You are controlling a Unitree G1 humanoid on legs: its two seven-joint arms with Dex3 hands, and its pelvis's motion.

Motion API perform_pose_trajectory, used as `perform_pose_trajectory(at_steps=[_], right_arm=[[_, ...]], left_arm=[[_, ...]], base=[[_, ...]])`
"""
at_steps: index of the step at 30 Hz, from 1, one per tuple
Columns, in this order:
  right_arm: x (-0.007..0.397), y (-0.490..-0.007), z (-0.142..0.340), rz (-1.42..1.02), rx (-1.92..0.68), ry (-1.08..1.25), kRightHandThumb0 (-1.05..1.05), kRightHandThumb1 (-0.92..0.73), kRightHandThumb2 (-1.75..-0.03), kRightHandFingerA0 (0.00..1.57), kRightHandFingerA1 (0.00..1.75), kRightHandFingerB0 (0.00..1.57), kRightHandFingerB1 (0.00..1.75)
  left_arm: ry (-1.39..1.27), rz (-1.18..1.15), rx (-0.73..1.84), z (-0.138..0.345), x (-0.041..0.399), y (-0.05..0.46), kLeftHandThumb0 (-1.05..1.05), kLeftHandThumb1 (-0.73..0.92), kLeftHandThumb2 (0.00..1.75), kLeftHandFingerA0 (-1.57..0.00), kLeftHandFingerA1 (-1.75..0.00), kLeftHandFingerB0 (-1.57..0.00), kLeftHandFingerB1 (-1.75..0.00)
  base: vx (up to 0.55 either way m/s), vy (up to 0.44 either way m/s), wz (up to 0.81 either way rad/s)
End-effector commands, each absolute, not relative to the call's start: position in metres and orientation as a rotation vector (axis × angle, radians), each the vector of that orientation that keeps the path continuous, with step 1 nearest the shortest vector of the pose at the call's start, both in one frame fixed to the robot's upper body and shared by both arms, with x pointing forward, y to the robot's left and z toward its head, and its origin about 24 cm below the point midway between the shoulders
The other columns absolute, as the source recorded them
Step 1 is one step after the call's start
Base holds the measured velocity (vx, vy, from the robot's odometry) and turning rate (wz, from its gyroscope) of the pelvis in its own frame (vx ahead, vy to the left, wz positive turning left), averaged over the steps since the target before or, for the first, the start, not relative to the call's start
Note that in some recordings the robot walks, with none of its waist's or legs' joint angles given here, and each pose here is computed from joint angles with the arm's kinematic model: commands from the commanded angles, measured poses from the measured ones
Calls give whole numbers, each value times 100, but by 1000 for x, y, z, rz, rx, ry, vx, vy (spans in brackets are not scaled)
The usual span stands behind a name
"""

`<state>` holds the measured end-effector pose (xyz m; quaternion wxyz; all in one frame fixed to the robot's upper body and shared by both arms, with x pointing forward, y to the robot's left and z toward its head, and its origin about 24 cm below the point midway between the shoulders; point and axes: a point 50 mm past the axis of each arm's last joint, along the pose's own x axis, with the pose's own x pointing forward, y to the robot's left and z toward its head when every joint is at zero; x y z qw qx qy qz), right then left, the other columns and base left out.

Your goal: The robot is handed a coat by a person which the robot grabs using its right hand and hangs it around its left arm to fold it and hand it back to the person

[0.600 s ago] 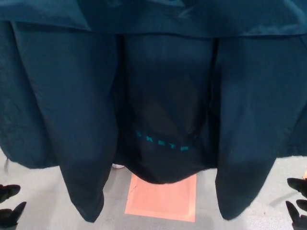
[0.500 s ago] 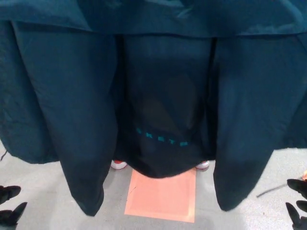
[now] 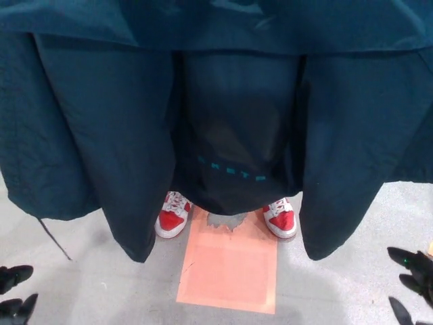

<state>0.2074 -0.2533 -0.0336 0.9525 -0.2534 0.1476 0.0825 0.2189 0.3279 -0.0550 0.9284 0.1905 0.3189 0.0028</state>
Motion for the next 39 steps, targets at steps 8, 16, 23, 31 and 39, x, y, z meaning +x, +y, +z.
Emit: perform_pose_trajectory(at_steps=[8,16,23,31,39], right_arm=[[86,-214,89,278,-397,-221,-62,-89,-66,35,39,23,33],[98,-182,196,185,-351,-934,-72,-64,-107,33,61,19,51],[127,-169,246,155,-497,-1175,-74,-82,-64,27,54,23,45],[184,-164,296,191,-792,-1135,-38,-44,-105,0,50,0,48],[242,-146,331,244,-969,-979,-79,-85,-67,12,28,9,23]], left_arm=[[684,-68,301,-77,163,327,-33,61,113,0,-47,0,-47],[694,-61,276,-77,163,328,-33,62,112,0,-47,0,-46],[672,-79,292,-73,171,327,-33,62,113,0,-47,0,-47],[676,-88,311,-70,177,329,-34,59,112,0,-47,0,-47],[683,-73,289,-68,188,327,-35,54,109,0,-47,0,-46]], base=[[0,0,0],[0,0,0],[0,0,0],[0,0,0],[0,0,0]])
